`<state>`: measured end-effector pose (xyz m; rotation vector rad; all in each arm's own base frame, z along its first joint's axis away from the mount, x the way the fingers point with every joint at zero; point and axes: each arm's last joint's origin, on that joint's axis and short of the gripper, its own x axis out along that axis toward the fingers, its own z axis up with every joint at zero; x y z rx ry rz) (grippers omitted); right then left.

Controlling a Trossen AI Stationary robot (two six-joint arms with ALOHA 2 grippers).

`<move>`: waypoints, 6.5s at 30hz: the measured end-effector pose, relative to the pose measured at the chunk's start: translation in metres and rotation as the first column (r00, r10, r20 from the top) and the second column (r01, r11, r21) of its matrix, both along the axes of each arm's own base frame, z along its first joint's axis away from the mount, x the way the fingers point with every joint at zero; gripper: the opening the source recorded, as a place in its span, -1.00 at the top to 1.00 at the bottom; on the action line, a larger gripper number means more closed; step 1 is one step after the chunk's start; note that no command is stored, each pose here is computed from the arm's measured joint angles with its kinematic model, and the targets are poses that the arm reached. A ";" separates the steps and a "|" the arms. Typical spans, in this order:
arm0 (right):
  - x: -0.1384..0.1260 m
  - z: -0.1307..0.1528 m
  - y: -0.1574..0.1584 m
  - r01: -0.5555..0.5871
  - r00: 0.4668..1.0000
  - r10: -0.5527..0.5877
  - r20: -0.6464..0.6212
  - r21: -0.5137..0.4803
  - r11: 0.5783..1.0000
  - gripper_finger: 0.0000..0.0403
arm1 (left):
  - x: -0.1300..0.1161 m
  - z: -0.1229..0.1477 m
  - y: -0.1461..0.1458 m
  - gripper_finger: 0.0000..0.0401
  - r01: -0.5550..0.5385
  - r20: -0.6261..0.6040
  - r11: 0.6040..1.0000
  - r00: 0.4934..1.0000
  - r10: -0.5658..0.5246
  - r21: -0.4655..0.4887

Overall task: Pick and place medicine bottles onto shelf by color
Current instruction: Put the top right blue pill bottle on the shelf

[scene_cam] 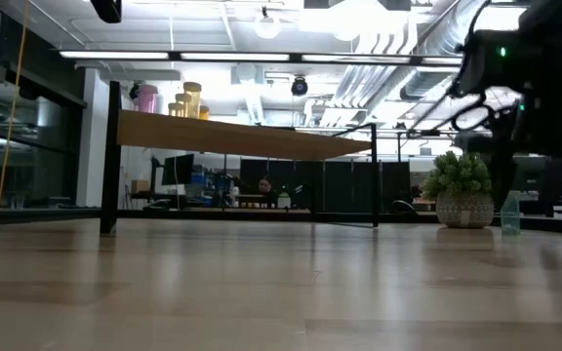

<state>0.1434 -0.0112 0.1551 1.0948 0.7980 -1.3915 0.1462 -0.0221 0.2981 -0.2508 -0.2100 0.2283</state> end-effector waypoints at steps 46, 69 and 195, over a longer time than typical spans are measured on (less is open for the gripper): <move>0.003 -0.049 -0.006 0.112 0.985 -0.142 -0.099 -0.262 0.959 0.40 | -0.001 0.004 0.002 1.00 -0.074 0.024 0.997 0.997 0.073 0.025; 0.054 0.052 0.060 -0.709 0.684 0.729 0.028 -0.213 0.673 0.55 | -0.001 0.004 0.002 1.00 -0.073 0.023 0.997 0.997 0.073 0.025; 0.114 0.095 -0.020 -0.631 0.537 0.811 -0.233 -0.749 0.203 -0.12 | -0.002 0.006 0.002 1.00 -0.082 0.050 0.997 0.995 0.081 0.004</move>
